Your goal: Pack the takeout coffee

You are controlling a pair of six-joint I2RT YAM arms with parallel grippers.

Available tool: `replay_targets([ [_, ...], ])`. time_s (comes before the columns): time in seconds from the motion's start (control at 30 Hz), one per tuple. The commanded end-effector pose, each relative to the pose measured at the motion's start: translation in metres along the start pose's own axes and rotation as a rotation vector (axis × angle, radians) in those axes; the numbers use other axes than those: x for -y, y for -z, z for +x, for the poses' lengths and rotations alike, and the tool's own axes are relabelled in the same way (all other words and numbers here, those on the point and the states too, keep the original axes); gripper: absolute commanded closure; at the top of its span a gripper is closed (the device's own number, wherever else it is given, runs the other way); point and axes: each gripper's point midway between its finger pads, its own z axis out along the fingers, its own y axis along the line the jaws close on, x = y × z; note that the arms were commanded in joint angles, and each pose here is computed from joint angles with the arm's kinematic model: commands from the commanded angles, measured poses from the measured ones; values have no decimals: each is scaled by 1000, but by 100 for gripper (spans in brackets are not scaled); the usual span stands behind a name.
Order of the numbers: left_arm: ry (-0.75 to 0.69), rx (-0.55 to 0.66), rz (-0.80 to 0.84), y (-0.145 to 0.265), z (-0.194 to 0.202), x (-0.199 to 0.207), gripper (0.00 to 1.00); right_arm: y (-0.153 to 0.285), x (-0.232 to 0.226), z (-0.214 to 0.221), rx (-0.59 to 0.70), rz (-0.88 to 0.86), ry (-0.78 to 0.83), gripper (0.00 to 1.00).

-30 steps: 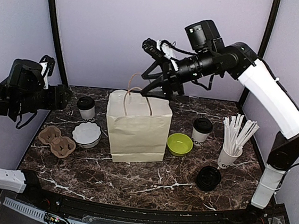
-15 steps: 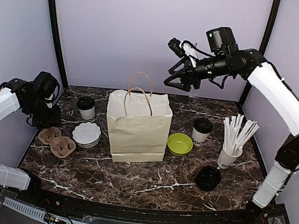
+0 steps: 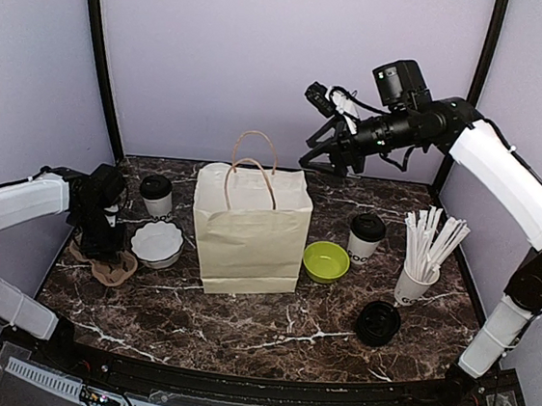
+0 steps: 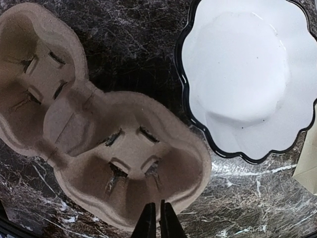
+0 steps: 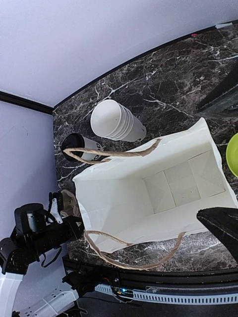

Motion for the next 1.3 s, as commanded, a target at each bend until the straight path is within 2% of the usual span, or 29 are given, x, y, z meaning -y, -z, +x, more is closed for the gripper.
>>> replay_targets([
  [0.0, 9, 40, -25, -7, -9, -5, 92, 6, -1, -9, 45, -1, 24, 39],
  [0.07, 25, 49, -61, -8, -14, -11, 88, 6, -2, -9, 44, -3, 22, 38],
  [0.1, 35, 59, -84, -6, -17, -15, 76, 6, -2, -9, 46, -4, 21, 38],
  [0.17, 80, 75, -99, -1, -24, -23, 61, 6, -3, -9, 45, -8, 20, 38],
  [0.3, 182, 183, -23, 12, -41, -22, 40, 6, -4, -5, 40, -10, 22, 39],
  [0.43, 299, 275, 4, 23, -49, -25, 31, 4, -6, -1, 33, -18, 20, 39],
  [0.6, 394, 316, -39, 29, -53, -37, 30, 1, -9, 3, 30, -38, 18, 40],
  [0.7, 409, 359, -77, 33, -63, -51, 35, -1, -10, 5, 27, -46, 14, 40],
  [0.77, 424, 362, -85, 30, -70, -60, 46, -2, -10, 7, 25, -50, 12, 40],
  [0.8, 429, 368, -80, 28, -74, -61, 58, -2, -10, 7, 24, -52, 11, 41],
  [0.83, 435, 361, -94, 24, -76, -67, 67, -3, -11, 8, 23, -53, 9, 41],
  [0.87, 437, 368, -93, 22, -79, -68, 82, -3, -11, 9, 21, -53, 7, 41],
  [0.93, 462, 359, -114, 13, -84, -80, 92, -3, -11, 10, 20, -52, 8, 41],
  [1.07, 476, 297, -123, -13, -87, -87, 99, -2, -11, 12, 15, -42, 11, 41],
  [1.27, 457, 264, -174, -38, -104, -98, 100, -3, -10, 20, 3, -32, 11, 41],
])
